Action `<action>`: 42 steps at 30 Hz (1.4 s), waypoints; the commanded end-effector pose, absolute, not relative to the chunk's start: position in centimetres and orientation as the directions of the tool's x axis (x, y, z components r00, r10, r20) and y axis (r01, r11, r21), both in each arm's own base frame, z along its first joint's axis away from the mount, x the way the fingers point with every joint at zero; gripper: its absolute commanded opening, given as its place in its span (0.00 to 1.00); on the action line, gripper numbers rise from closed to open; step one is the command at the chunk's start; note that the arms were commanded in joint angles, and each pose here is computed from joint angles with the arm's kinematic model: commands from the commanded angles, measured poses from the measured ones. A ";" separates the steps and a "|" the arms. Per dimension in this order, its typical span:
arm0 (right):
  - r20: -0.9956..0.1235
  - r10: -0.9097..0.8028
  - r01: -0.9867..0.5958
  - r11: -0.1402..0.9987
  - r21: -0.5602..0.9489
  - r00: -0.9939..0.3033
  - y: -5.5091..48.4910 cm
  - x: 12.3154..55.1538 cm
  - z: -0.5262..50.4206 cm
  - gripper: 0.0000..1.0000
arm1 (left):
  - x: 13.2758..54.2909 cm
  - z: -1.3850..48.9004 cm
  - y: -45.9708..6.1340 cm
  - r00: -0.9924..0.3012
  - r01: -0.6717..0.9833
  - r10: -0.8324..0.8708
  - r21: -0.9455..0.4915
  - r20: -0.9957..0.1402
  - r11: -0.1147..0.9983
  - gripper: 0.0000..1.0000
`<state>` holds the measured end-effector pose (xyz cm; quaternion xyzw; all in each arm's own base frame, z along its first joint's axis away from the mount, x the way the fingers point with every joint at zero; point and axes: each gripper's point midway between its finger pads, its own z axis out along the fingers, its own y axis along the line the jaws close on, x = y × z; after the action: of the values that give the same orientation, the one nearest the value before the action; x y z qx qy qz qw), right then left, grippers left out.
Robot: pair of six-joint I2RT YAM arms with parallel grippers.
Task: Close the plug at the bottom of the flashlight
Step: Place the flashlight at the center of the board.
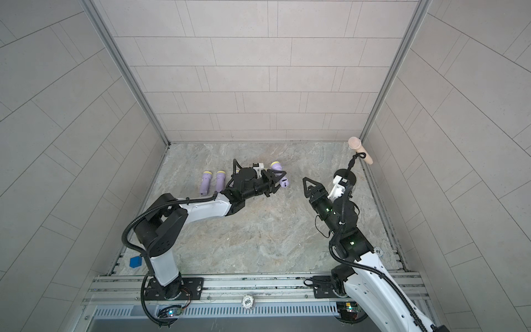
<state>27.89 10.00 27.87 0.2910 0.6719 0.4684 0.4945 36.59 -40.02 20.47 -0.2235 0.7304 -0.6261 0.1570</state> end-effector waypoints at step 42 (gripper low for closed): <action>-0.704 0.441 0.049 0.864 0.502 -0.557 5.1 19.0 27.8 1.00 | 33.6 19.8 -32.8 -0.876 0.133 -0.048 -0.335 -0.481 0.933 0.00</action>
<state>19.78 5.85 27.80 0.1547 0.8468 0.2471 0.4450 33.64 -32.96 19.78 0.0063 0.9452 -0.2140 0.2464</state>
